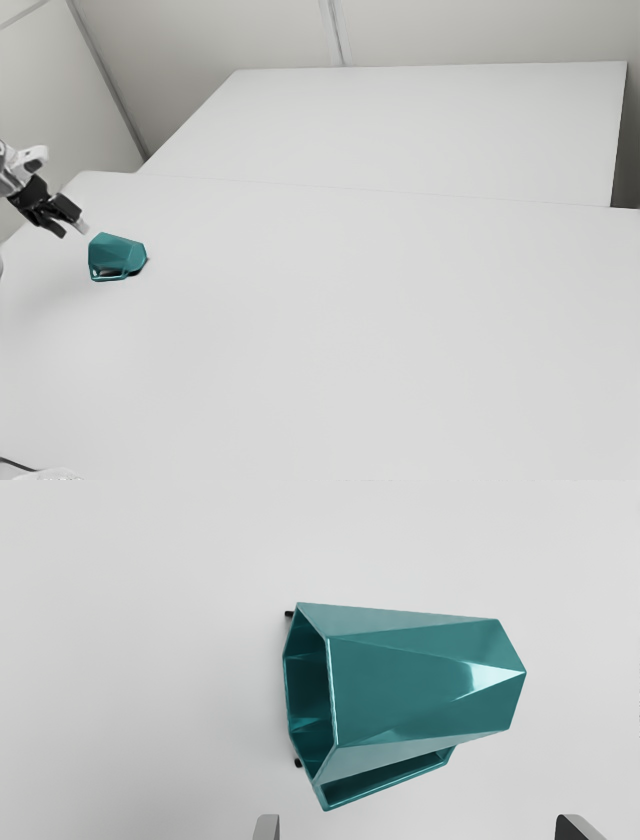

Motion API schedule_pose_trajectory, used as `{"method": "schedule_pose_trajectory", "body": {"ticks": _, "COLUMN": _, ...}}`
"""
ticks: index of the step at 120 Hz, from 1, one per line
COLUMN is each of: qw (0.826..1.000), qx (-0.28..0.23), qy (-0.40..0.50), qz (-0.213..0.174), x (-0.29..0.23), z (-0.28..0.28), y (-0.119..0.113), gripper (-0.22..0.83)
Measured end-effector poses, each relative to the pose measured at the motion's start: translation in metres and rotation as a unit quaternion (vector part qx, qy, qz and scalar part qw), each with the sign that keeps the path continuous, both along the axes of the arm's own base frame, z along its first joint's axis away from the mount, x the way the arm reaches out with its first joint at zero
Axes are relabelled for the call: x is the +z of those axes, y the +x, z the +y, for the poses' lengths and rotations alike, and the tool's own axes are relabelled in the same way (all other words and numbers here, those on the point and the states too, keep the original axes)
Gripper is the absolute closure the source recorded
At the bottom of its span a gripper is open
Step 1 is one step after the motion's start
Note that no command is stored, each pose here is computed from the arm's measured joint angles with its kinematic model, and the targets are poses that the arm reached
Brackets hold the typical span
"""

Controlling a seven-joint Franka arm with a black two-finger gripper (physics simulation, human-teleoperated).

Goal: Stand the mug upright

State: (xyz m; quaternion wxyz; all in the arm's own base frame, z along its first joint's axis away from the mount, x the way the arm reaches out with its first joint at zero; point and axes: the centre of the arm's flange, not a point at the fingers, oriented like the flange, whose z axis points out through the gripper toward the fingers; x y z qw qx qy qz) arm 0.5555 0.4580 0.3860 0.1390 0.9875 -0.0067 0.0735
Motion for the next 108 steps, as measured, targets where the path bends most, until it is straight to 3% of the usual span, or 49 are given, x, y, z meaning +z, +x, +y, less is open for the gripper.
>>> {"method": "schedule_pose_trajectory", "body": {"ticks": 38, "qw": 0.991, "qx": -0.028, "qy": -0.116, "qz": -0.052, "x": -0.041, "z": 0.038, "y": -0.021, "gripper": 0.00}}
{"method": "schedule_pose_trajectory", "body": {"ticks": 86, "qw": 0.977, "qx": -0.067, "qy": -0.182, "qz": -0.085, "x": -0.078, "z": 0.024, "y": 0.000, "gripper": 0.00}}
{"method": "schedule_pose_trajectory", "body": {"ticks": 108, "qw": 0.971, "qx": -0.075, "qy": -0.200, "qz": -0.104, "x": -0.083, "z": 0.013, "y": 0.011, "gripper": 0.16}}
